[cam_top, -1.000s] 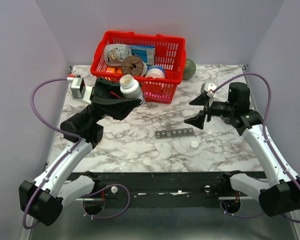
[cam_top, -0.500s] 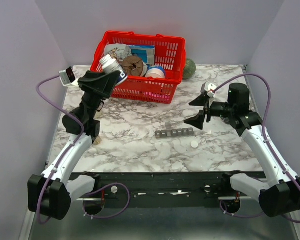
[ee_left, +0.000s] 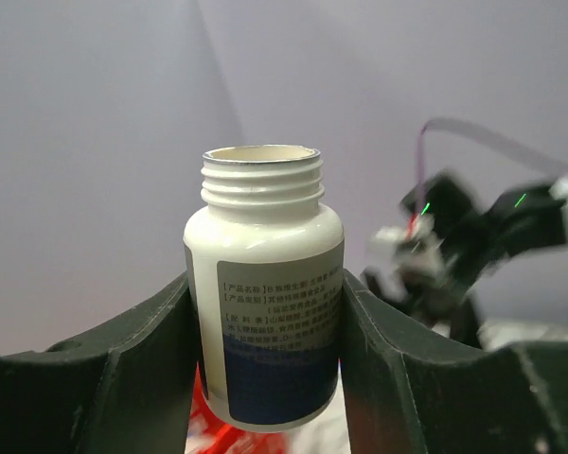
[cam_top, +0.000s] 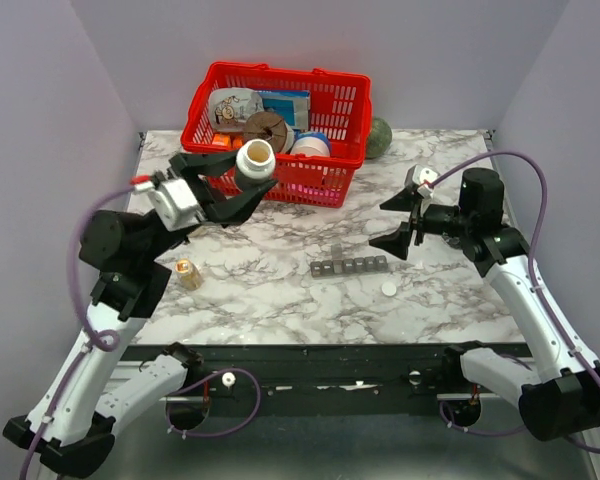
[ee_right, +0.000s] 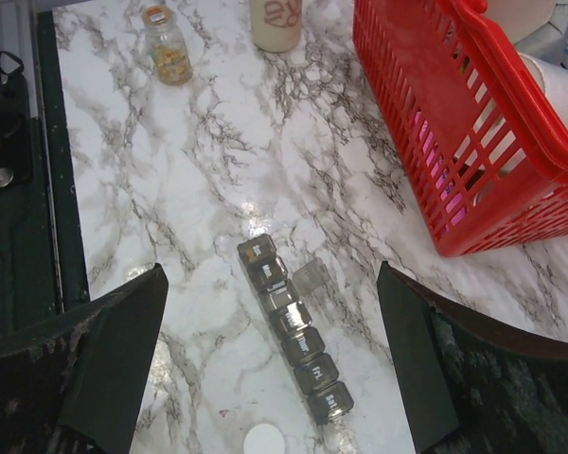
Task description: Sort the pills into containers
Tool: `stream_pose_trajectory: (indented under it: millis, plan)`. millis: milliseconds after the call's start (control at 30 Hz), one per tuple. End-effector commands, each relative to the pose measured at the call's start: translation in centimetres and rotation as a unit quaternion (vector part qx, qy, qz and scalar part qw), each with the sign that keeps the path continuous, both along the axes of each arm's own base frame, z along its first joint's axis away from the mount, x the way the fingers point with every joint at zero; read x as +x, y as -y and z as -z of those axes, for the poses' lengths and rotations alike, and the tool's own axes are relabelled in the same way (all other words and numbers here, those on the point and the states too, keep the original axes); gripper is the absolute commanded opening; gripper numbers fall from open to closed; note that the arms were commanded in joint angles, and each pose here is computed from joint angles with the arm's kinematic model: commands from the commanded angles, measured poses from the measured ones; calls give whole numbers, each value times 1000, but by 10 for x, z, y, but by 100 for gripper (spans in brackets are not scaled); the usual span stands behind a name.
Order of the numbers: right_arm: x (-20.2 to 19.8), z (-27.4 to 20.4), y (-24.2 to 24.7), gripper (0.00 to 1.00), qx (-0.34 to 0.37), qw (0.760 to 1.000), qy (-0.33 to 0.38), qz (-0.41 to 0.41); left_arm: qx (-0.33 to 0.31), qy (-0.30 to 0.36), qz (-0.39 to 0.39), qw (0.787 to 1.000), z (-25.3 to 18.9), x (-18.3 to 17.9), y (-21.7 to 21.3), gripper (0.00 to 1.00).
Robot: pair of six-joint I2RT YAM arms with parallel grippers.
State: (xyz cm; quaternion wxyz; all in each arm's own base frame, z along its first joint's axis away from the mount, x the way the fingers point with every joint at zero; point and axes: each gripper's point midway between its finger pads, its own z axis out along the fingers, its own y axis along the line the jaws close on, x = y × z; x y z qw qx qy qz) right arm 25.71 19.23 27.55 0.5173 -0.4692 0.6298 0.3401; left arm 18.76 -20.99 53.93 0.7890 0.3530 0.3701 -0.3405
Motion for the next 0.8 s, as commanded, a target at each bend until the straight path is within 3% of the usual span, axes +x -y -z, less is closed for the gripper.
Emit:
stream_pose_trajectory:
  millis: [0,67,100,167,200,233,300,367,433,500,533,567,600,633,667,700,733,767]
  plan:
    - [7,0,5,100,-4,1000,3,17,294,85,-119,945,132,54,0,0]
    - [9,3,6,100,-6,1000,0,20,359,98,-182,910,156,71,-15,0]
    - [9,4,6,100,-7,1000,-1,19,395,145,-202,884,158,73,-15,0]
    - [10,5,7,100,-8,1000,-1,21,452,162,-276,833,174,89,-31,0]
    - [11,6,6,100,-8,1000,-4,21,465,194,-286,815,173,88,-30,0]
    - [11,6,6,100,-8,1000,-4,21,456,207,-304,810,173,91,-30,0]
    - [13,5,7,100,-8,1000,-5,21,410,214,-292,837,161,80,-23,0]
    - [13,6,7,100,-8,1000,-7,22,327,179,-262,890,149,69,-12,0]
    - [13,6,7,100,-8,1000,-8,22,239,132,-178,945,139,51,1,0]
    - [12,6,7,100,-8,1000,-6,22,180,90,-110,973,134,40,11,0]
    - [12,7,8,100,-8,1000,-7,23,137,110,-56,983,122,24,20,0]
    - [11,6,8,100,-8,1000,-5,23,85,33,-10,996,122,20,18,0]
    - [11,6,9,100,-7,1000,-5,23,48,8,21,999,118,17,18,0]
    - [10,6,9,100,-7,1000,-5,23,-11,37,77,996,101,-5,14,0]
    - [10,5,10,100,-7,1000,-2,25,-47,26,102,993,95,-8,6,0]
    - [10,5,10,100,-6,1000,-3,24,-110,-86,186,973,97,-11,7,0]
    - [10,5,10,100,-6,1000,-3,24,-163,-5,243,956,76,-48,-10,0]
    - [10,4,10,100,-5,1000,-3,24,-184,-71,272,942,75,-36,-7,0]
